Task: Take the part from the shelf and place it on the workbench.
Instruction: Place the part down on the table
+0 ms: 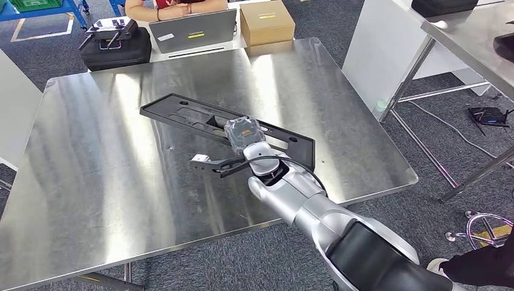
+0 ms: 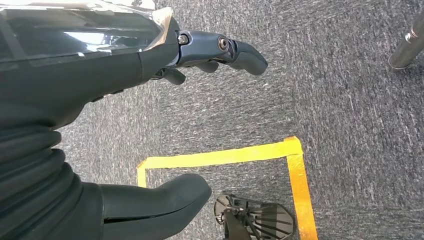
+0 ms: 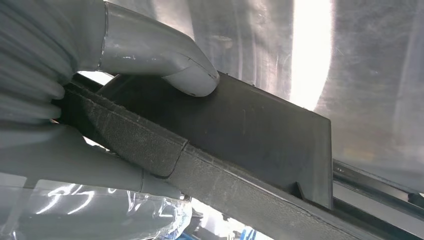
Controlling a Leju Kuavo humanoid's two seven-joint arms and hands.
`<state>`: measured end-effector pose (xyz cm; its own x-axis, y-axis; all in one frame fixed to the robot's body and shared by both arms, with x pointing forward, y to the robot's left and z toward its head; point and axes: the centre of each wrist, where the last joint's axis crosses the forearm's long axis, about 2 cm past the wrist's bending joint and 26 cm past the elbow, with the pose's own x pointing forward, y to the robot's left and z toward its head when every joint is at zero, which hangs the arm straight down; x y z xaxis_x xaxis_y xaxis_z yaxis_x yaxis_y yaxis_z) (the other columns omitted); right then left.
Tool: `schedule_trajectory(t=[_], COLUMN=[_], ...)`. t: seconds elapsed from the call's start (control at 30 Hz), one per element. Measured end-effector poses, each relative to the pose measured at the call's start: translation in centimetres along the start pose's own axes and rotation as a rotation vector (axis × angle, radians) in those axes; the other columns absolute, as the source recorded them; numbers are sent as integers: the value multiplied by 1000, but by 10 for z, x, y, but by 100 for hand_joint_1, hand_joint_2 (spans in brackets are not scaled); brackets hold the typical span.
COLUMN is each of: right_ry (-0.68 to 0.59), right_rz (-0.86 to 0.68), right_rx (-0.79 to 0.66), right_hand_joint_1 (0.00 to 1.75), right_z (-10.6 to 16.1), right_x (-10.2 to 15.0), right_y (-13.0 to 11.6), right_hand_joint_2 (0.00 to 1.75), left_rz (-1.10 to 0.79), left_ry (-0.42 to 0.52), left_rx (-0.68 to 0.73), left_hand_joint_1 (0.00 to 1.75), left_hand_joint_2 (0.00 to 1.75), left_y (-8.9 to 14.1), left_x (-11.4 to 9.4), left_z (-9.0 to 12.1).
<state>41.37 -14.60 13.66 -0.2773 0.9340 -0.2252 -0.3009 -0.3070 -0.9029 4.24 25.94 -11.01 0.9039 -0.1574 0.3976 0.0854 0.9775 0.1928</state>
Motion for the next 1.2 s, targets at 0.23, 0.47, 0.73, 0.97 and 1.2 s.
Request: schedule_trajectory(t=[0.23,0.47,0.73,0.97,1.2], right_ry=[15,38,55,67,-10], right_rz=[1,5,17,13,-176], right_rx=[2,1,-2,-24,-165], right_hand_joint_1=[0,0,0,0,0], right_z=[0,-1,-1,-1,-2], right_x=[-3,-10,-13,-15,-17], right_y=[1,4,6,6,-3], right_hand_joint_2=[0,0,0,0,0], left_rz=[-28,-41,-50,-59,-77], left_ry=[11,10,22,27,27], left_rx=[16,23,32,30,24], left_hand_joint_1=[0,0,0,0,0], left_hand_joint_2=[175,0,0,0,0], left_y=[0,1,1,0,0], left_x=[0,0,1,1,1], left_z=[0,0,0,0,0])
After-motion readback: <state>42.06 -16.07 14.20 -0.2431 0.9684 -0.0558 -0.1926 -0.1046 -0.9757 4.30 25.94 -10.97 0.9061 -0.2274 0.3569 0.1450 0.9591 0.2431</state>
